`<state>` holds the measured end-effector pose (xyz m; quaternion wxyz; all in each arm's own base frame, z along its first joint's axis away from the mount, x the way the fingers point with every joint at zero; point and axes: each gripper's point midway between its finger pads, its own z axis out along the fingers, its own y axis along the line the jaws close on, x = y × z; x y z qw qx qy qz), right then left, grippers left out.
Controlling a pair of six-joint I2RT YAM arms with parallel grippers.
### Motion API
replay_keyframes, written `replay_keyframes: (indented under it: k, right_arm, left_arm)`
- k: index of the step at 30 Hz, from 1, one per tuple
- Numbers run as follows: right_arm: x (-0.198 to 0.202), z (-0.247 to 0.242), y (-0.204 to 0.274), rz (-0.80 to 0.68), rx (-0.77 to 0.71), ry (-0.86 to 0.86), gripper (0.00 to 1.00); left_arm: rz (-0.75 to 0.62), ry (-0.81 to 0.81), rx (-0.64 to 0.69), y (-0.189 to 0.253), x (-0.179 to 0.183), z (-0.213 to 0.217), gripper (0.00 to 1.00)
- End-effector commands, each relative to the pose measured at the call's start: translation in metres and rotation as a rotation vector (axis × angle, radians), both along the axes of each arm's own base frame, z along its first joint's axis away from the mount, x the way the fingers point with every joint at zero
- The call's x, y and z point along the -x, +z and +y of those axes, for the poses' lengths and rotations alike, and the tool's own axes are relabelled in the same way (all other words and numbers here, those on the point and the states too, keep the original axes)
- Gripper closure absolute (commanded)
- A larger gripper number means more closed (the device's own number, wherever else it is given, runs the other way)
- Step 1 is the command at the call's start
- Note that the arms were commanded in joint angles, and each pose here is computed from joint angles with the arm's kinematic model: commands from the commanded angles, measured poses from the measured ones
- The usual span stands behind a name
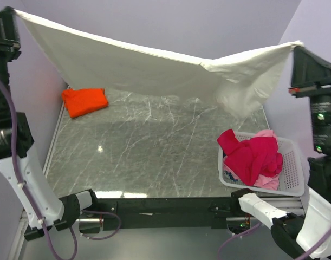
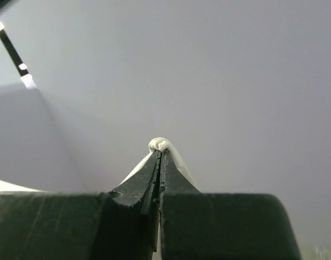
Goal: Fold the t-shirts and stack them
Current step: Flatten the tshirt out
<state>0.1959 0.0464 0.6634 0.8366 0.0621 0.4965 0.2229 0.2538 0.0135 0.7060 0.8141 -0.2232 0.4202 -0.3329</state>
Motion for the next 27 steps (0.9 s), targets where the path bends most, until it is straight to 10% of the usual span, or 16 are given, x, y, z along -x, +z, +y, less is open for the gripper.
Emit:
replay_keyframes:
  k: [1,13,22,27]
  right_arm:
    - [0.036,-0.008,0.048,-0.187,0.003,-0.014,1.00]
    - [0.067,-0.015,0.074,-0.265,-0.049,0.010,1.00]
    - [-0.050,-0.010,0.000,0.049,-0.071,-0.105,1.00]
    - [-0.164,0.000,-0.097,0.345,-0.025,-0.227,1.00]
  left_arm:
    - [-0.109,0.101,0.022,0.030,0.044,0.007,1.00]
    - [-0.157,0.216,0.027,0.042,0.095,0.009,1.00]
    - [0.117,0.218,0.056,-0.043,-0.003,0.033,1.00]
    - [0.415,0.241,0.107,-0.179,-0.096,0.061,1.00]
